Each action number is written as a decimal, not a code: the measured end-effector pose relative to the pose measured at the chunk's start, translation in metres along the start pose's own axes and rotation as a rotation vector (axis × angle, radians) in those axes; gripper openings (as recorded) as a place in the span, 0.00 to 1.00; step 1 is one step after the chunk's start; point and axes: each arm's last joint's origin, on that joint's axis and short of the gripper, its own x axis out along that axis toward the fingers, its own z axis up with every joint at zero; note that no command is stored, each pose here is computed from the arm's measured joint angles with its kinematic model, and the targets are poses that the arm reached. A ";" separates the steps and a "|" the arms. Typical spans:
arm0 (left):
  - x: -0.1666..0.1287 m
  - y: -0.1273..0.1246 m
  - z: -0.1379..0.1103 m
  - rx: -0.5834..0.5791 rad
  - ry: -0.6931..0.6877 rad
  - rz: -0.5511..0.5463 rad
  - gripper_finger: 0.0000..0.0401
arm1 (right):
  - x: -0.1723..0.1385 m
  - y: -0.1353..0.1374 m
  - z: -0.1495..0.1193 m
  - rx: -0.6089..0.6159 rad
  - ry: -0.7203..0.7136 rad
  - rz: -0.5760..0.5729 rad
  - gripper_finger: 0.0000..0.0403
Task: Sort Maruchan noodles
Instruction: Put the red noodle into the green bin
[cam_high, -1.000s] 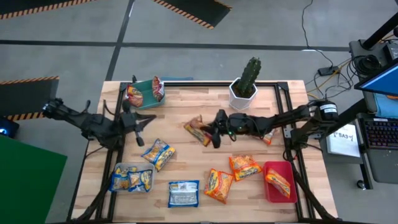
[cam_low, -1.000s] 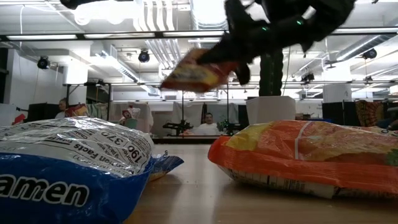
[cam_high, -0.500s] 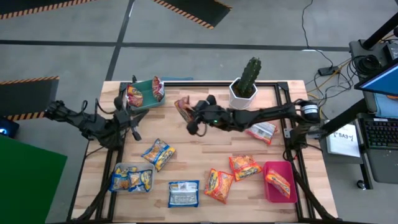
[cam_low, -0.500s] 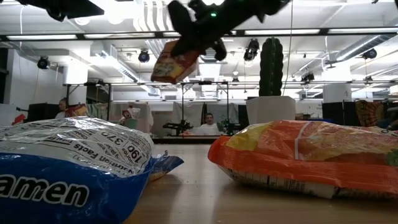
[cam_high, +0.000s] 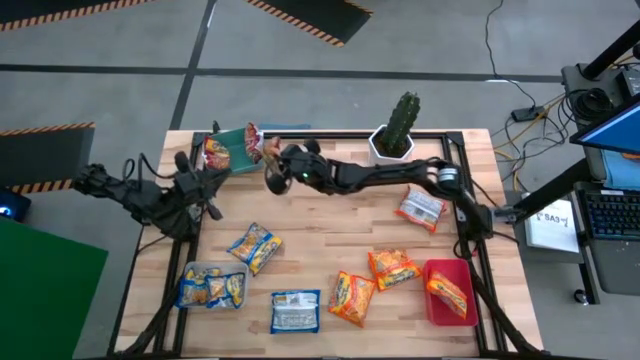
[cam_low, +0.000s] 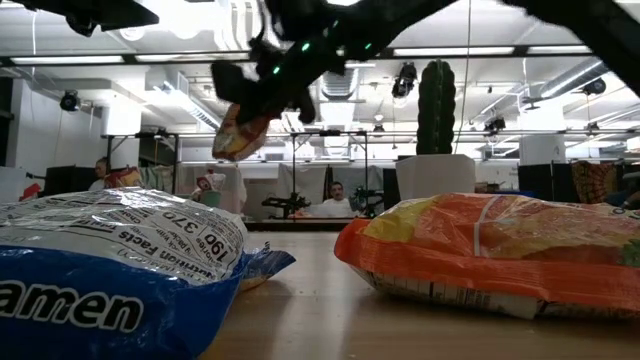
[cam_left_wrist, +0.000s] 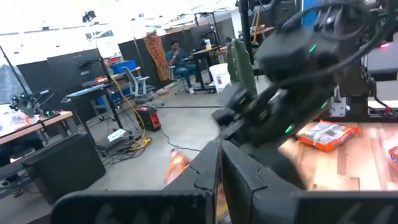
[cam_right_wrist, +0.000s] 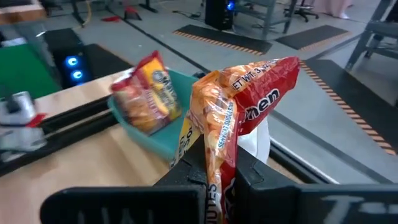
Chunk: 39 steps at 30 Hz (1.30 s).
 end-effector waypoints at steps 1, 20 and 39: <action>0.000 0.001 0.000 -0.003 -0.002 0.000 0.00 | 0.008 -0.001 -0.001 -0.008 -0.002 -0.008 0.03; -0.002 0.002 -0.001 0.010 0.000 -0.003 0.00 | 0.087 0.017 -0.005 -0.093 -0.188 -0.035 0.03; -0.002 0.002 -0.003 0.029 0.008 -0.005 0.00 | 0.095 0.004 -0.009 -0.120 -0.165 -0.055 0.03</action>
